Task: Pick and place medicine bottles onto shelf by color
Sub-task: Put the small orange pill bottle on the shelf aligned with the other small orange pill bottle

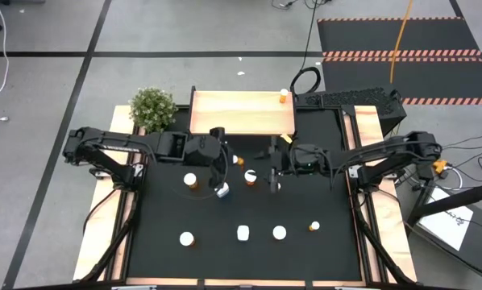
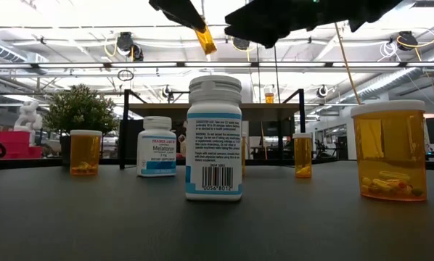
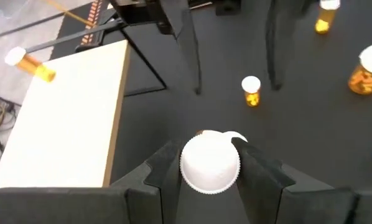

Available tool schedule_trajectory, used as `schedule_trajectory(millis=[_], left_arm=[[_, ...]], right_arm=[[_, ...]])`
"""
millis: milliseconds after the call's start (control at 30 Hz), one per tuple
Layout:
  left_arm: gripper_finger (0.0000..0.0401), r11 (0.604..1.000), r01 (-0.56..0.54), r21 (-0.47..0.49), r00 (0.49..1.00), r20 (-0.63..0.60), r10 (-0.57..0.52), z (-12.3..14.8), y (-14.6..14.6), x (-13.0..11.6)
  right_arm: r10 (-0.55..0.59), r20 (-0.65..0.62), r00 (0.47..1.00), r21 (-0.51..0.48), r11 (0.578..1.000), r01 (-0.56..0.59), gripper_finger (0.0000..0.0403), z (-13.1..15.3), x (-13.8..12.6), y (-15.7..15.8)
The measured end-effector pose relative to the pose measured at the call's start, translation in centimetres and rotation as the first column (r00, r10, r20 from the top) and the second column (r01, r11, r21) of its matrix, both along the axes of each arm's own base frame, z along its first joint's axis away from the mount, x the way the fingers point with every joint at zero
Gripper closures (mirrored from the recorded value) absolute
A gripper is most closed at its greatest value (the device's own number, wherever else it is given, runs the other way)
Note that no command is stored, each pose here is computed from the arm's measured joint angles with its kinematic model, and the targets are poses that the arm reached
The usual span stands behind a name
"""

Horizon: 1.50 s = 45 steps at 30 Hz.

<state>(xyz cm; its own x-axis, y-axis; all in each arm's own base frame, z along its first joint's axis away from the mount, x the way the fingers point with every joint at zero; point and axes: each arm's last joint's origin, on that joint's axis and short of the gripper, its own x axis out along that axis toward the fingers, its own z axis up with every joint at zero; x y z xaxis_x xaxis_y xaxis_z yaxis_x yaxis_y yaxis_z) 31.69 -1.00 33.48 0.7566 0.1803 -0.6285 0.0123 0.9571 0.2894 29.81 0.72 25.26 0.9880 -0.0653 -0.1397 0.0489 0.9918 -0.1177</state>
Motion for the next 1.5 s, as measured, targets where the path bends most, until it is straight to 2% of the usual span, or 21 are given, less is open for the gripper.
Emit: schedule_trajectory(millis=[100,233,333,433,733,1333,1500], left_arm=[[0.0265,1.000,-0.008,-0.007,1.000,-0.003,0.008,-0.5,0.1,0.0],[0.0265,1.000,-0.003,-0.002,1.000,-0.006,0.003,-0.7,0.1,0.0],[0.0265,1.000,-0.003,-0.002,1.000,0.001,0.003,-0.6,0.1,0.1],[0.0265,1.000,-0.003,-0.004,1.000,0.018,0.003,-0.5,0.1,0.2],[0.0265,1.000,-0.012,-0.016,1.000,0.022,0.012,-0.5,0.0,0.2],[0.0265,1.000,-0.005,-0.025,0.999,0.037,0.006,-0.4,0.0,0.3],[0.0237,0.999,-0.011,-0.040,0.999,0.043,0.013,-0.4,-0.3,0.3]], right_arm=[[-0.062,0.024,0.998,0.007,0.998,0.062,0.0163,-0.3,0.5,-0.1],[-0.070,-0.010,0.998,0.052,0.996,0.070,0.0141,-0.2,1.7,0.0],[-0.080,-0.039,0.996,0.107,0.991,0.084,0.0136,0.4,2.8,0.0],[-0.102,-0.081,0.991,0.093,0.990,0.110,0.0139,0.4,3.6,0.1],[-0.123,-0.107,0.987,0.061,0.990,0.130,0.0173,0.1,4.1,0.0],[-0.116,-0.115,0.987,0.023,0.993,0.120,0.0282,0.0,4.1,0.0],[-0.113,-0.115,0.987,0.023,0.993,0.116,0.0292,0.0,4.1,0.0]])
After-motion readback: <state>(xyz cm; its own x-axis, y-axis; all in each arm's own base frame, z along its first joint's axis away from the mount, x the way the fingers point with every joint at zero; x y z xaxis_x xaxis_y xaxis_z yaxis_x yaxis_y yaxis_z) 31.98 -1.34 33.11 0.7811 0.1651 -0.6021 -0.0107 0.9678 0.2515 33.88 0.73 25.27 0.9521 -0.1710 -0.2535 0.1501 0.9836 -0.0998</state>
